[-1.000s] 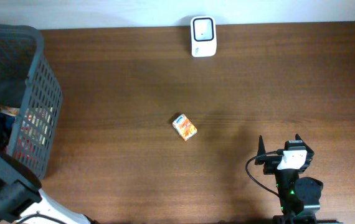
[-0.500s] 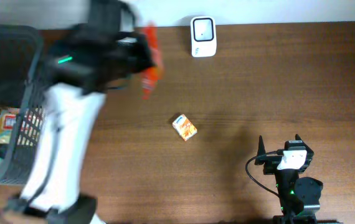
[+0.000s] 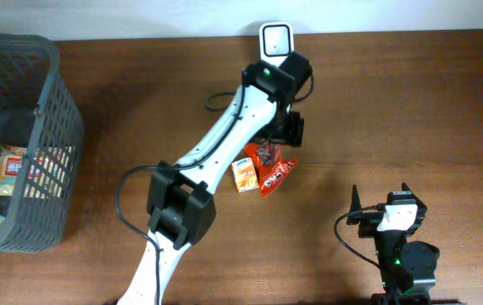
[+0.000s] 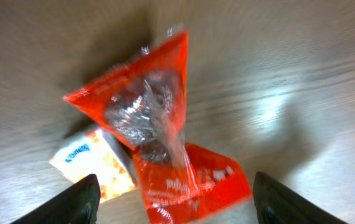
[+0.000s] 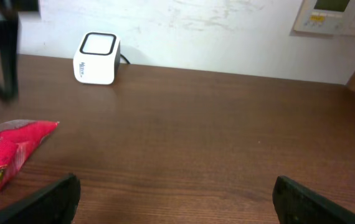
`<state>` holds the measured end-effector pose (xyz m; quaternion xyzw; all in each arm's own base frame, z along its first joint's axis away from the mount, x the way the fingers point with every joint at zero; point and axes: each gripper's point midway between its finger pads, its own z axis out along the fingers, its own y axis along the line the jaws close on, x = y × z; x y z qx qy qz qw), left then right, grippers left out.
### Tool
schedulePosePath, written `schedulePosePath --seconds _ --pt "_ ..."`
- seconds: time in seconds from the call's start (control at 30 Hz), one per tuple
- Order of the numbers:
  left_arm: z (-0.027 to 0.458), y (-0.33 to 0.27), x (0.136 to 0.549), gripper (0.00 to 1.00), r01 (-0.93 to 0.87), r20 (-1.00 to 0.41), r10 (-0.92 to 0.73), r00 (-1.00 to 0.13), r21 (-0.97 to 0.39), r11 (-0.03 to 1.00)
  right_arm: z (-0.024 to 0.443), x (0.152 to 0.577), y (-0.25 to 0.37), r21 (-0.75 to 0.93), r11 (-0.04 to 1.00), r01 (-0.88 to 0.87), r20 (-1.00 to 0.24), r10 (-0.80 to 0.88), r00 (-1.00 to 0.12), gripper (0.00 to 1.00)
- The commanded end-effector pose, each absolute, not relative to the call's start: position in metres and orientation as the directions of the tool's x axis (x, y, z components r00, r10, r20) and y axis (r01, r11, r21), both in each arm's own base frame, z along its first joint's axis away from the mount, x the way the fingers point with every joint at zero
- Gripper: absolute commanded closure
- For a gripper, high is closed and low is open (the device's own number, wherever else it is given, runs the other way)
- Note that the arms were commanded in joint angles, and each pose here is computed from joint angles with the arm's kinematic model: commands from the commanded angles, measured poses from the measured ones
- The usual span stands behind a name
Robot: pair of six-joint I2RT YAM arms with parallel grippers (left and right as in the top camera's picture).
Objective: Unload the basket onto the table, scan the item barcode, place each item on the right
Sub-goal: 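Grasp the red candy bag in the basket and drop it beside the box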
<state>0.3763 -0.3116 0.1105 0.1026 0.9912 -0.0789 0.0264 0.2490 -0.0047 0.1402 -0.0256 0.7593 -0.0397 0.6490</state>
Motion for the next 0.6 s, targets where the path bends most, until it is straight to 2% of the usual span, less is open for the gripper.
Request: schedulePosePath --seconds 0.0,0.03,0.13,0.23,0.3,0.4,0.5,0.57 --pt "0.22 -0.294 0.403 0.22 0.246 -0.289 0.175 -0.941 -0.233 0.941 0.137 0.249 -0.004 -0.102 0.995 0.012 -0.982 -0.098 -0.163 0.02" --pt "0.262 -0.275 0.406 0.0 0.259 -0.379 0.153 -0.913 -0.247 0.934 0.137 0.249 -0.004 -0.102 0.995 0.012 -0.982 -0.098 -0.163 0.02" --pt "0.347 -0.22 0.42 0.01 0.269 -0.592 0.059 -0.804 -0.273 0.924 0.137 0.249 -0.004 -0.102 0.995 0.012 -0.982 -0.098 -0.163 0.01" --pt "0.395 -0.148 0.42 0.01 0.166 -0.672 -0.073 -0.737 -0.284 0.944 0.137 0.249 -0.004 -0.102 0.995 0.012 -0.982 -0.098 -0.163 0.01" --pt "0.42 -0.122 0.408 0.01 0.14 -0.705 -0.121 -0.699 -0.301 0.943 0.137 0.249 -0.004 -0.102 0.995 0.012 -0.982 -0.098 -0.163 0.02" --pt "0.429 -0.11 0.39 0.01 0.134 -0.718 -0.091 -0.69 -0.25 0.959 0.137 0.249 -0.004 -0.102 0.995 0.012 -0.982 -0.098 -0.163 0.02" --pt "0.401 -0.08 0.381 0.01 0.008 -0.644 -0.099 -0.759 -0.162 0.987 0.137 0.249 -0.004 -0.102 0.995 0.012 -0.982 -0.098 -0.163 0.02" --pt "0.381 -0.041 0.381 0.01 -0.169 -0.592 -0.207 -0.779 -0.119 0.978 0.137 0.249 -0.004 -0.102 0.995 0.012 -0.982 -0.098 -0.163 0.02"
